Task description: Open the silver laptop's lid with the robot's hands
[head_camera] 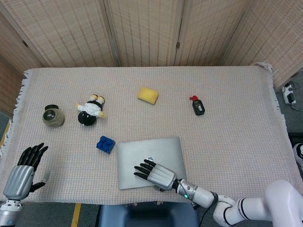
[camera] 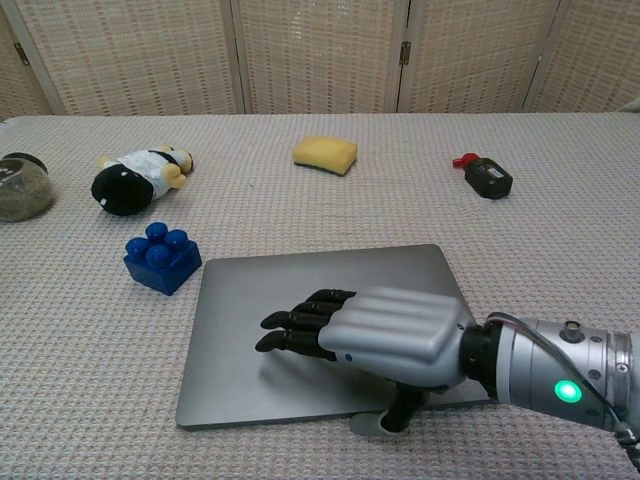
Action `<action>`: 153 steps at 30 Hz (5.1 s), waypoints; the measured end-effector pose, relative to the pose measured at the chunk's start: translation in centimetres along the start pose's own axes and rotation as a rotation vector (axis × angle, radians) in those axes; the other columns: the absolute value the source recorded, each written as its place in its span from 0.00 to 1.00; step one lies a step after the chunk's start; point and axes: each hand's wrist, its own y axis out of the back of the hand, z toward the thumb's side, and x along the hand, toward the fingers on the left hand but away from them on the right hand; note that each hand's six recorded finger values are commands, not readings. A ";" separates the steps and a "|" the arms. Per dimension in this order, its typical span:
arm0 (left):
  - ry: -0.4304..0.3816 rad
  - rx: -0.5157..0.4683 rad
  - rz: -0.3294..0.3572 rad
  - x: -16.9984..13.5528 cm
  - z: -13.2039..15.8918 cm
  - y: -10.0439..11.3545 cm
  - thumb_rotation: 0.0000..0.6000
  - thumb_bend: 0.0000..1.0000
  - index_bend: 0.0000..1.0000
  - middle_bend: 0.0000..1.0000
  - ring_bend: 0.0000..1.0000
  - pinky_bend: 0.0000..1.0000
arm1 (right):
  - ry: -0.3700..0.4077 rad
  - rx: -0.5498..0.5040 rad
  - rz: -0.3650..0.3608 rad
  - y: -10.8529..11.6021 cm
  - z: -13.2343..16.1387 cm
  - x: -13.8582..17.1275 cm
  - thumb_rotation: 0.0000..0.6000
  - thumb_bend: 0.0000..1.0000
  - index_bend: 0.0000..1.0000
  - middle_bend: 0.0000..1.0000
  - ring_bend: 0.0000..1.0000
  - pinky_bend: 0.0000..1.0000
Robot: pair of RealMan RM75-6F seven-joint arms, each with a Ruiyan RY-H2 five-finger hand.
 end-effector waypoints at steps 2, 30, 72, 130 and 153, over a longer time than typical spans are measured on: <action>-0.001 0.000 0.002 0.0 0.0 0.0 1.00 0.52 0.05 0.07 0.00 0.00 | -0.002 0.002 -0.001 0.0 0.0 -0.1 1.00 0.37 0.00 0.00 0.00 0.00; -0.128 0.017 -0.050 1.0 1.7 -1.7 1.00 0.52 0.06 0.07 0.00 0.00 | -0.055 0.166 -0.047 3.3 -1.0 -1.6 1.00 0.63 0.00 0.00 0.00 0.00; -0.550 0.099 -0.377 8.2 17.1 -13.6 1.00 0.59 0.00 0.00 0.00 0.00 | -0.195 0.337 -0.119 10.4 -1.5 -4.6 1.00 0.68 0.00 0.00 0.00 0.00; -0.523 0.233 -0.527 10.2 19.9 -17.3 1.00 0.60 0.00 0.00 0.00 0.00 | -0.442 0.227 -0.211 16.1 -10.8 -3.2 1.00 0.68 0.00 0.00 0.00 0.00; -0.525 0.250 -0.529 10.0 20.3 -17.1 1.00 0.60 0.00 0.00 0.00 0.00 | -0.701 0.123 -0.242 20.0 -20.0 -3.2 1.00 0.68 0.00 0.00 0.00 0.00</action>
